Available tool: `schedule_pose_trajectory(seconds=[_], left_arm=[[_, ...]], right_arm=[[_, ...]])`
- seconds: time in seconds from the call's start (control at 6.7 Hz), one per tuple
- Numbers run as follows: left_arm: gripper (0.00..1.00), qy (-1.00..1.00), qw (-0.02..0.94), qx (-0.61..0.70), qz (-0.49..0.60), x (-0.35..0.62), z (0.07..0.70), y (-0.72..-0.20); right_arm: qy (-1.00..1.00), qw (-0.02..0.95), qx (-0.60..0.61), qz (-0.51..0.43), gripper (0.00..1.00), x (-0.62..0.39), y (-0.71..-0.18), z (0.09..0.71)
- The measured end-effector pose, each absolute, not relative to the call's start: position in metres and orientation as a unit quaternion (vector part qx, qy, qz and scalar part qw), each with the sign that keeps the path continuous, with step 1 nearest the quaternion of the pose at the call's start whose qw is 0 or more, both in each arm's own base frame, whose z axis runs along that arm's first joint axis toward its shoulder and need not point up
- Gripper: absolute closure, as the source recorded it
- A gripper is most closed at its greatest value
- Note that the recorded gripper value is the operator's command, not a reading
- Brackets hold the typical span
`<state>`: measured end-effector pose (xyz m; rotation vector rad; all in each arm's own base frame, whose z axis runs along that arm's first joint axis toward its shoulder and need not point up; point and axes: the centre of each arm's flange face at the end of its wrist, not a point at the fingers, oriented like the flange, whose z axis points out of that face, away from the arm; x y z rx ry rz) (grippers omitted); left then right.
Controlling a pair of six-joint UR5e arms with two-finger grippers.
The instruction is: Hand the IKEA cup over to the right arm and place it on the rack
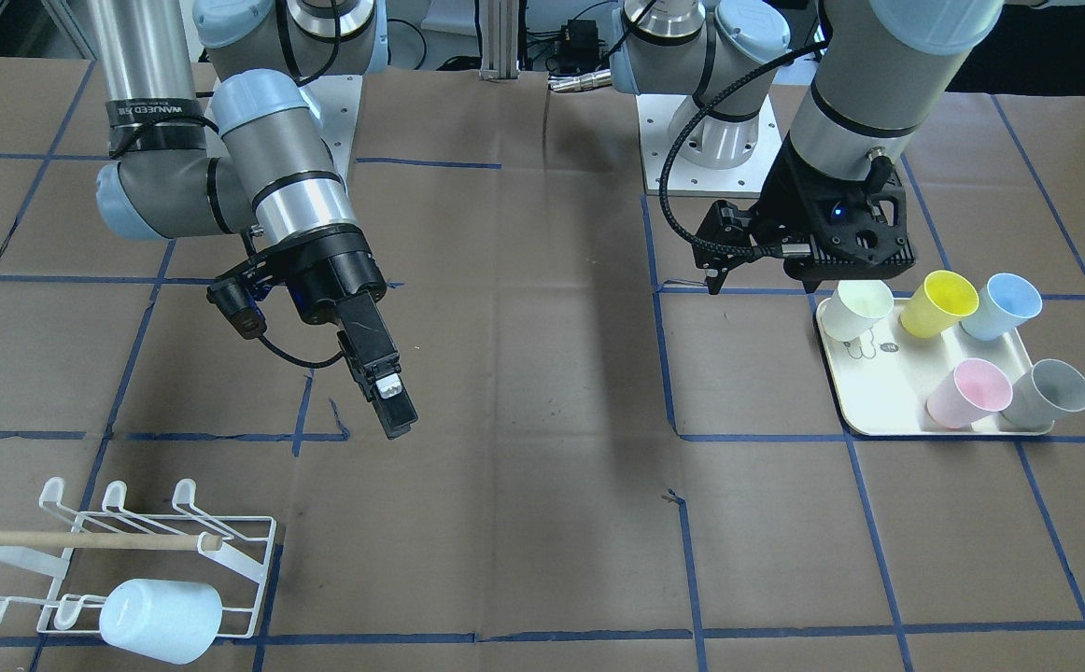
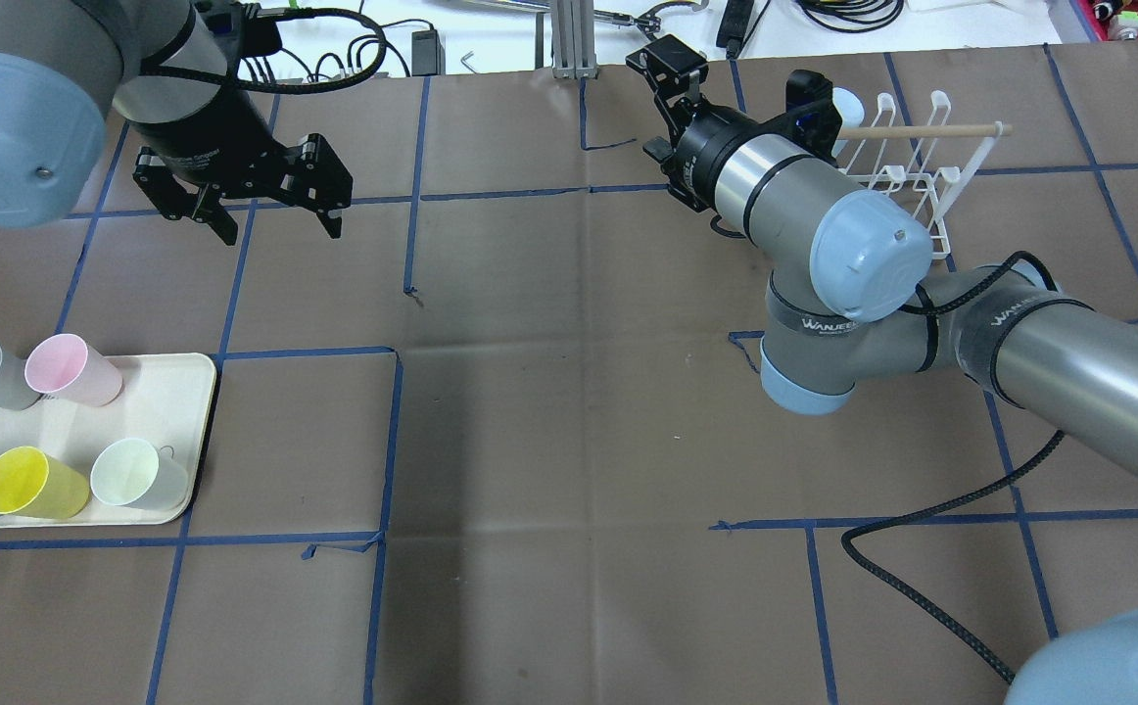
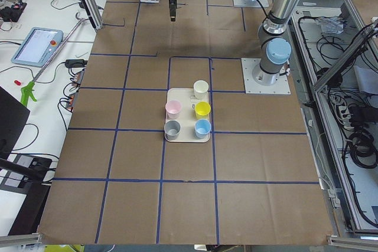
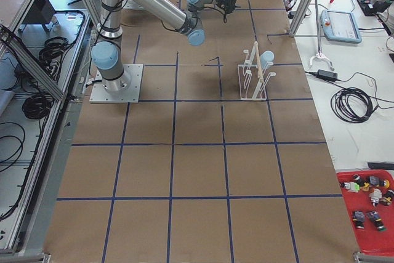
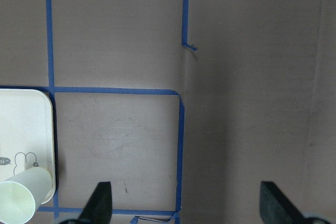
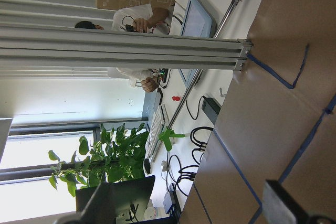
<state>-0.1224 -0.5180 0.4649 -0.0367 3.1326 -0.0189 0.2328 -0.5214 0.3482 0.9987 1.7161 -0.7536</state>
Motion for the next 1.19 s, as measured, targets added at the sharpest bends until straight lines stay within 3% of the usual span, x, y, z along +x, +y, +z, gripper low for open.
schedule_pose_trajectory(seconds=[0.6,1.19], left_arm=[[0.0,1.0,0.009,0.016,0.012,-0.089,0.448,-0.504],[0.01,0.999,0.011,0.043,0.031,0.052,0.401,-0.489]], right_arm=[[0.706,0.487,0.411,-0.31,0.0,0.233,-0.521,0.348],[0.706,0.487,0.411,-0.31,0.0,0.233,-0.521,0.347]])
